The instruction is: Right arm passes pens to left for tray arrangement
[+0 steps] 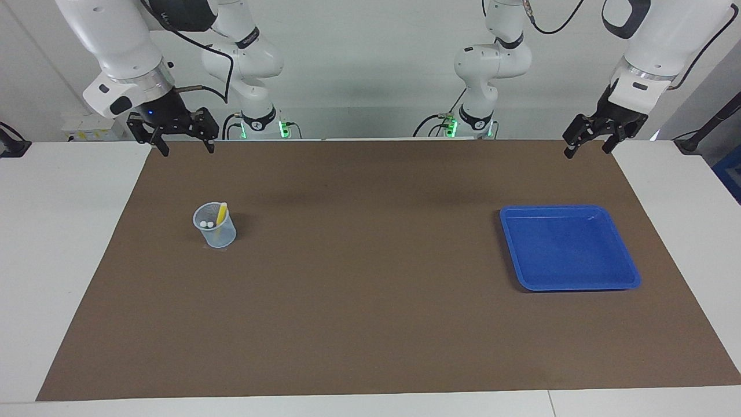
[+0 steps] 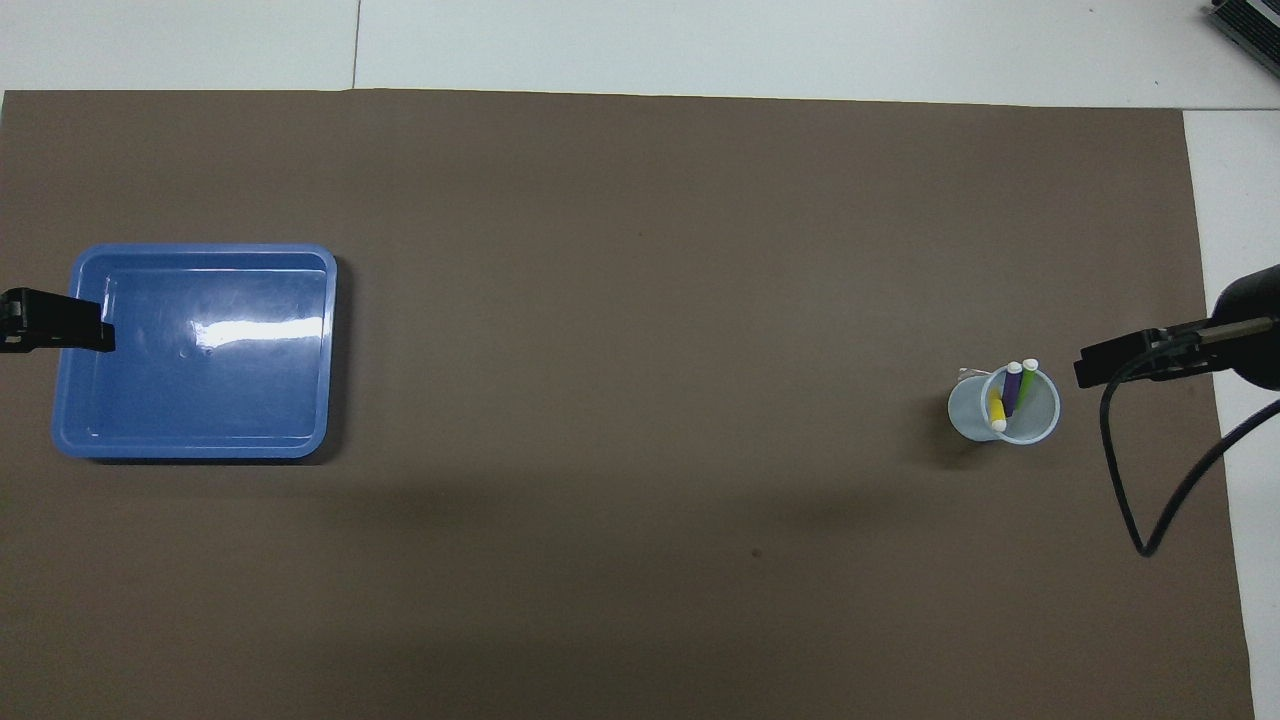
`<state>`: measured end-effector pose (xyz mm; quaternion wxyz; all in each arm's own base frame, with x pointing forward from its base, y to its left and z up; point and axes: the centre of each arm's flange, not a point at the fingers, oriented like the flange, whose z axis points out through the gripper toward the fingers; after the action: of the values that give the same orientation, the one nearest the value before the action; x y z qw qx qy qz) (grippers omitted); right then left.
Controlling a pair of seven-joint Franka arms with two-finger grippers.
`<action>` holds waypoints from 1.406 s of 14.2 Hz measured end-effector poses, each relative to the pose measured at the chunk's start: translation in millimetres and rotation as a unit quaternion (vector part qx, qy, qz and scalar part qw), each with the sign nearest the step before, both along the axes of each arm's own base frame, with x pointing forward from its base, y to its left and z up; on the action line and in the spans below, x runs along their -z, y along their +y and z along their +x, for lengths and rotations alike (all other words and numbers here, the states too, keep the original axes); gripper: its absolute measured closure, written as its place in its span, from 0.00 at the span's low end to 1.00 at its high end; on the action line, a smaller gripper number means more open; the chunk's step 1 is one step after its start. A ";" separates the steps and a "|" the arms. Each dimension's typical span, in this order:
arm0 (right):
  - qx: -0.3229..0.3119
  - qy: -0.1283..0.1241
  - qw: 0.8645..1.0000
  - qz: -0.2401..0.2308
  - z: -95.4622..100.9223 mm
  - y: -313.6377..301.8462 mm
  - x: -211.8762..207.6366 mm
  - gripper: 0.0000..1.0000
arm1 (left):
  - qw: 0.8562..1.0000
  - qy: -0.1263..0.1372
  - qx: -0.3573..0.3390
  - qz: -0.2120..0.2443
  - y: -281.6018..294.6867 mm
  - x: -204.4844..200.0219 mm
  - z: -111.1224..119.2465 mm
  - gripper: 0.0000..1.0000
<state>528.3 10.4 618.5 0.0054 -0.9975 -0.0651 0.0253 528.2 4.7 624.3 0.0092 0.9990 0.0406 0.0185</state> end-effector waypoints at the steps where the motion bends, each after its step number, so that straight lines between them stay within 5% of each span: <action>1: -0.016 -0.001 1.000 0.001 0.0 2.5 3.5 0.00 | 1.000 0.001 -0.001 0.000 1.1 0.3 -0.2 0.00; 7: -0.042 -0.012 0.999 0.001 8.7 8.0 59.3 0.00 | 0.999 0.030 -0.005 -0.012 -4.3 5.5 -7.7 0.00; 9: -0.045 -0.004 0.999 0.001 6.9 12.5 84.8 0.18 | 0.997 0.046 -0.038 -0.053 -13.3 5.8 -12.0 0.00; 12: -0.018 0.009 1.000 -0.001 2.0 13.9 118.3 0.28 | 0.985 0.073 -0.118 -0.103 -34.8 6.0 -19.3 0.00; 15: 0.043 0.029 0.999 -0.006 -3.3 12.4 144.7 0.30 | 0.973 0.099 -0.179 -0.105 -79.2 11.0 -28.4 0.00; 19: 0.093 0.044 0.995 -0.010 1.0 6.3 180.1 0.30 | 0.929 0.142 -0.302 -0.162 -118.0 23.2 -43.7 0.00; 20: 0.099 0.046 0.994 -0.010 3.1 0.3 186.4 0.38 | 0.912 0.152 -0.333 -0.184 -119.2 28.7 -47.0 0.00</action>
<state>531.4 10.7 432.1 0.0008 -0.9969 0.0341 0.0714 481.2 -114.5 595.6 0.1796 0.8989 0.3745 -0.1395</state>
